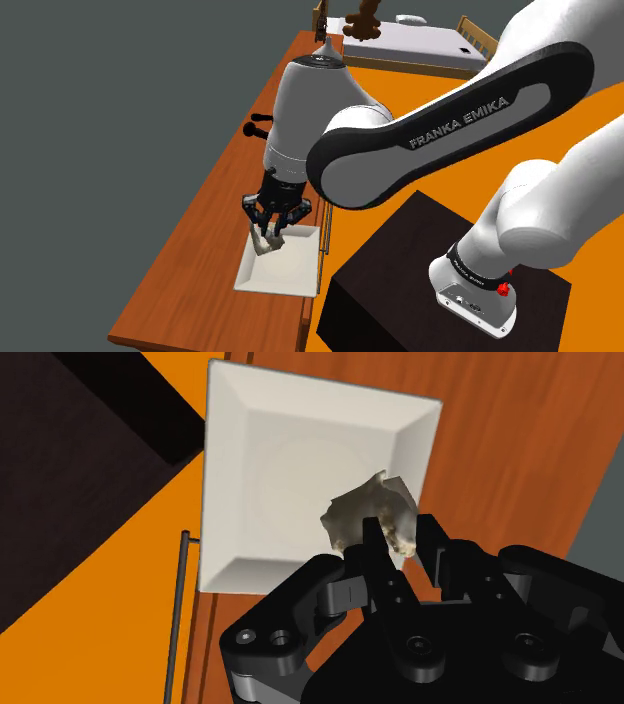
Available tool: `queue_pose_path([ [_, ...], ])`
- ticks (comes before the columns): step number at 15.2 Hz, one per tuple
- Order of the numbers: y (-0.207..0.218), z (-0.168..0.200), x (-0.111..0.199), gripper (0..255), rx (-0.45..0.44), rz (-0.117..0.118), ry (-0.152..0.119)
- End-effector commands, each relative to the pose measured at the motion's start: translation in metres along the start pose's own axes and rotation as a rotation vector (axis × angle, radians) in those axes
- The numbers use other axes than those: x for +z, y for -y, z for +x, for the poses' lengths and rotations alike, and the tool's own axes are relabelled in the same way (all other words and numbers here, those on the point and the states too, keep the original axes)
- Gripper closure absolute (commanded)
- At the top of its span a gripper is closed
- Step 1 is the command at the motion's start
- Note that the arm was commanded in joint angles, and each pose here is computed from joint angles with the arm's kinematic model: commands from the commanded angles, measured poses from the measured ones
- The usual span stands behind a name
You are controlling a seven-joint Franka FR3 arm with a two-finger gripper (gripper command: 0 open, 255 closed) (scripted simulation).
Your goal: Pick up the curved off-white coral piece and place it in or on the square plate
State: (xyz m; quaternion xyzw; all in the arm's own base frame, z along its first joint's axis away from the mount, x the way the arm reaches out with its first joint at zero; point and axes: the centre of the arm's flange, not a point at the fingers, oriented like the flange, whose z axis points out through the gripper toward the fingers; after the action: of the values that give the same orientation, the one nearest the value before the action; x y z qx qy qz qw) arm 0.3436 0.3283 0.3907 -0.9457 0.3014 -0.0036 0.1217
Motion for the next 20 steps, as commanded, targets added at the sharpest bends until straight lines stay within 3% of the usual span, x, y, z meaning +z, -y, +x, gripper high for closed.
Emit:
queue_pose_path([
  [1,-0.019,-0.016,-0.003,255,0.002,0.001,0.0],
  [17,-0.044,-0.018,0.072,255,0.002,0.001,0.0],
  [20,-0.044,-0.018,0.072,255,0.002,0.001,0.0],
])
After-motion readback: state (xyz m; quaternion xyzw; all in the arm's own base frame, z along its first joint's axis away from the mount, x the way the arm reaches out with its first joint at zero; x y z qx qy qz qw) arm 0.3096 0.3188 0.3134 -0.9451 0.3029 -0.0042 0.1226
